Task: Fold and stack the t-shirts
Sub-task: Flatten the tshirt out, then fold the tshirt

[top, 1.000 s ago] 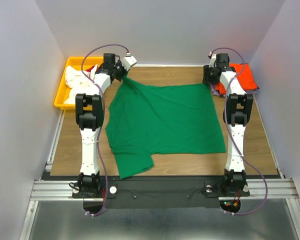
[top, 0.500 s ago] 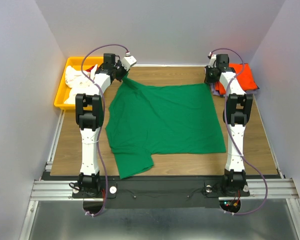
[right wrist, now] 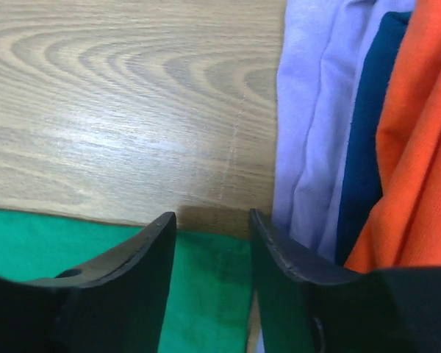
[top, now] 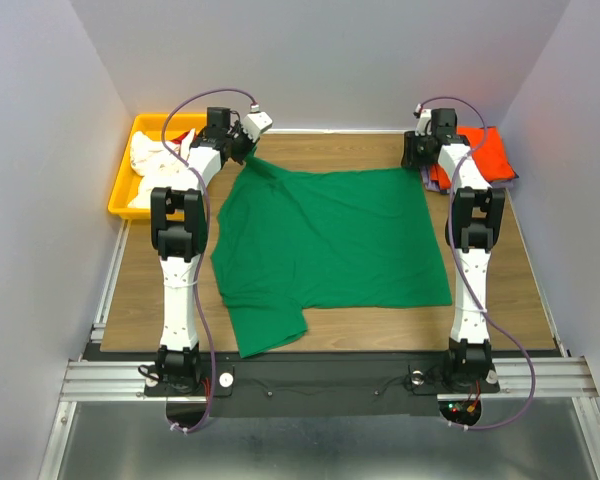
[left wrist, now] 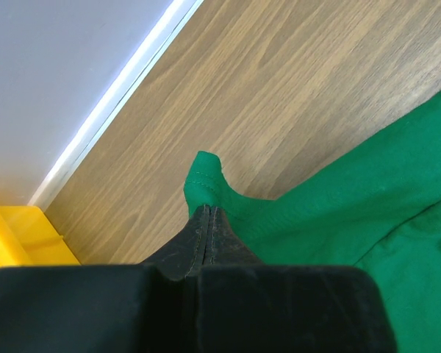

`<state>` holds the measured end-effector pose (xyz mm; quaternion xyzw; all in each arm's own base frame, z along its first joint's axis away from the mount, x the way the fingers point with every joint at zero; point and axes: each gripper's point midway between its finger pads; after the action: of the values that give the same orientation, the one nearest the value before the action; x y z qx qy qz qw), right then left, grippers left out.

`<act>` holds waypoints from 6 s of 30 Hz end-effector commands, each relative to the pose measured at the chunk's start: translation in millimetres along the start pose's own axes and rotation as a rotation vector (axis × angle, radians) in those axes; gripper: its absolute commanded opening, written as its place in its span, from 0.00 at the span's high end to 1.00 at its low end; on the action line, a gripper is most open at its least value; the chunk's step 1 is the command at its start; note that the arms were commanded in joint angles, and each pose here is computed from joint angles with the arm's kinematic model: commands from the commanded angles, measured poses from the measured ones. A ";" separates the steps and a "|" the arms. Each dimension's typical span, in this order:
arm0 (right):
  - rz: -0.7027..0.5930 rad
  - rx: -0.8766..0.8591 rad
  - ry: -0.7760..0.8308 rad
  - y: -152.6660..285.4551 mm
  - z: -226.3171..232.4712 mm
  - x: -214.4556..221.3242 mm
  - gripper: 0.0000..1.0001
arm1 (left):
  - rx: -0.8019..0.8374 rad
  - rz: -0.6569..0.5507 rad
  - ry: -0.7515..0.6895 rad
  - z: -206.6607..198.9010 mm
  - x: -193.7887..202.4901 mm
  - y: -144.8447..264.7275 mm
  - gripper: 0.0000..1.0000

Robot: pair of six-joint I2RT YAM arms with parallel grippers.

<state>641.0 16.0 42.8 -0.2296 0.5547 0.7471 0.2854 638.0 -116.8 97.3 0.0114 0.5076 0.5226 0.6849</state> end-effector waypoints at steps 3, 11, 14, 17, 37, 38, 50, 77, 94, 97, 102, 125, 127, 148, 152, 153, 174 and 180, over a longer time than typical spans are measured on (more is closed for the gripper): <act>-0.087 0.042 0.023 20.0 0.4 -30.3 0.48 | -0.052 -0.077 -0.016 26.5 -39.0 27.7 1.00; -0.045 0.074 -0.010 12.3 -9.0 -11.5 0.47 | -0.057 -0.067 -0.024 27.3 -36.1 26.4 1.00; -0.037 0.094 -0.031 14.7 -11.5 -7.2 0.37 | -0.052 -0.062 -0.021 25.0 -34.0 26.0 1.00; -0.043 0.107 -0.034 19.7 -12.3 -9.3 0.34 | -0.049 -0.060 -0.018 23.3 -32.1 24.9 1.00; -0.043 0.127 -0.046 25.7 -16.6 -9.0 0.92 | -0.054 -0.083 0.006 27.8 -42.1 28.7 1.00; -0.054 0.125 -0.039 28.3 -15.3 -14.3 0.99 | -0.058 -0.085 0.007 29.1 -44.5 31.0 1.00; -0.126 0.043 0.055 78.6 11.4 -49.1 0.99 | -0.069 -0.116 0.041 23.0 -78.6 96.6 1.00; 0.177 -0.030 0.225 131.9 -1.8 100.6 0.99 | 0.254 0.258 0.285 -250.4 18.9 185.4 1.00; 0.121 -0.068 0.226 164.4 17.3 76.0 0.37 | 0.464 0.065 0.196 -211.0 -29.6 205.7 0.46; 0.127 -0.079 0.190 160.3 21.1 70.6 0.41 | 0.467 0.034 0.263 -200.4 -41.1 181.8 0.44; 0.143 -0.096 0.142 148.9 23.2 68.2 0.52 | 0.449 -0.032 0.312 -185.5 -62.2 147.1 0.44; 0.219 -0.128 0.091 130.4 23.5 89.1 0.57 | 0.488 0.050 0.339 -215.5 -36.6 87.2 0.43; 0.222 -0.128 0.091 130.4 22.5 90.5 0.58 | 0.481 0.053 0.338 -214.9 -36.0 88.5 0.43; 0.273 -0.094 0.095 121.7 10.5 107.7 0.66 | 0.549 0.006 0.344 -231.8 -53.5 107.9 0.79; 0.266 -0.094 0.098 123.4 12.2 104.4 0.66 | 0.585 -0.022 0.315 -243.0 -65.9 123.6 0.93; 0.262 -0.093 0.101 124.7 12.4 102.8 0.66 | 0.594 -0.024 0.306 -247.3 -68.7 127.7 0.97; 0.282 -0.101 0.114 130.5 14.4 106.2 0.66 | 0.512 0.061 0.226 -242.9 -47.0 187.5 0.57; 0.349 -0.095 0.115 126.9 9.6 129.9 0.66 | 0.454 0.190 0.291 -238.5 1.9 176.0 0.59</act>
<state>465.5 21.4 53.4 -0.1889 0.5616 0.7963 0.1221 344.6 -173.0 91.4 0.1404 0.7030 0.4244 0.5532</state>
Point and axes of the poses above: each gripper's point midway between its finger pads, its own y axis back along the fingers, its own z axis along the line the jaws close on, x = y × z, and after that the axes turned 13 degrees about -y, right-handed
